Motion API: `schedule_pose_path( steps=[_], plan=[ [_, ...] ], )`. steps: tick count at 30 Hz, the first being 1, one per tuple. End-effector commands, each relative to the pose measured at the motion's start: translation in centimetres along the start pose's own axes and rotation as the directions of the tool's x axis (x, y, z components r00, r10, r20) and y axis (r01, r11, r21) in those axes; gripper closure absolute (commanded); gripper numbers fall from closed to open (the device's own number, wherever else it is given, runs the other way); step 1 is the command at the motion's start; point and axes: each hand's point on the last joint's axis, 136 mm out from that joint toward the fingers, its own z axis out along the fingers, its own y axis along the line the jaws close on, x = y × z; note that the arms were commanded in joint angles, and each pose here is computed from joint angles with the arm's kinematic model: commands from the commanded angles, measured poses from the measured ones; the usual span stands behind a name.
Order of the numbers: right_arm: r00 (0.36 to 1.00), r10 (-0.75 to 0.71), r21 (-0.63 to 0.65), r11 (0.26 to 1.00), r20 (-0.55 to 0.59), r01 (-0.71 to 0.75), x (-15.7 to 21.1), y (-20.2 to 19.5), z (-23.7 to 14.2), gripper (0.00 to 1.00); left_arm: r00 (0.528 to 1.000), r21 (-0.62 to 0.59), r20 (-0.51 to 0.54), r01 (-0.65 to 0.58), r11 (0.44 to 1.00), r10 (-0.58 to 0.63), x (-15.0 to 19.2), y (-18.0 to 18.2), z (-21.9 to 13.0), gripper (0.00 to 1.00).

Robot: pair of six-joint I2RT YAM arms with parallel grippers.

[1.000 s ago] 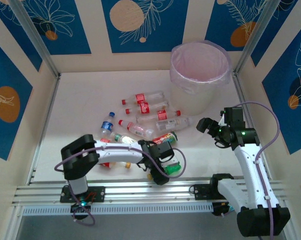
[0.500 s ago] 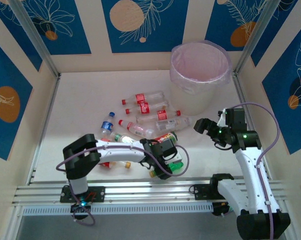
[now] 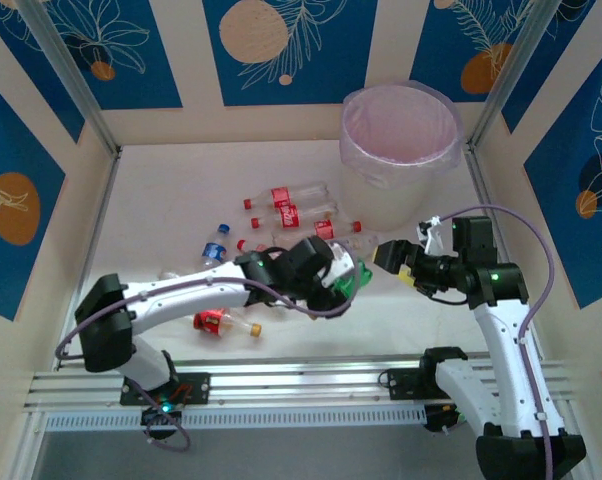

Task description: Put the plastic bottles in the bin

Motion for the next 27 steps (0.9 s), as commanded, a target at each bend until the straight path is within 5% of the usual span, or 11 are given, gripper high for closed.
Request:
schedule_pose_path(
  steps=[1,16,21,27],
  plan=[
    [0.996,-0.009,-0.162,0.987,-0.085,-0.004,1.2,2.6,0.9,0.02,0.992,0.028,0.120,0.036,0.999,-0.039,-2.7,-0.4,-1.1,0.42],
    [0.995,-0.036,-0.217,0.976,-0.094,0.015,-0.6,4.2,4.7,0.09,0.957,0.284,0.268,0.029,0.958,-0.109,-6.9,-2.6,-2.0,0.40],
    [0.994,-0.072,-0.228,0.972,-0.081,0.051,-1.1,4.6,5.0,0.19,0.949,0.279,0.296,0.026,0.960,-0.112,-7.6,-2.4,-2.2,0.40],
    [0.991,-0.129,-0.236,0.964,-0.016,0.122,-2.1,5.6,5.0,0.44,0.944,0.276,0.303,0.042,0.960,-0.128,-7.7,-2.1,-1.9,0.38]
  ],
)
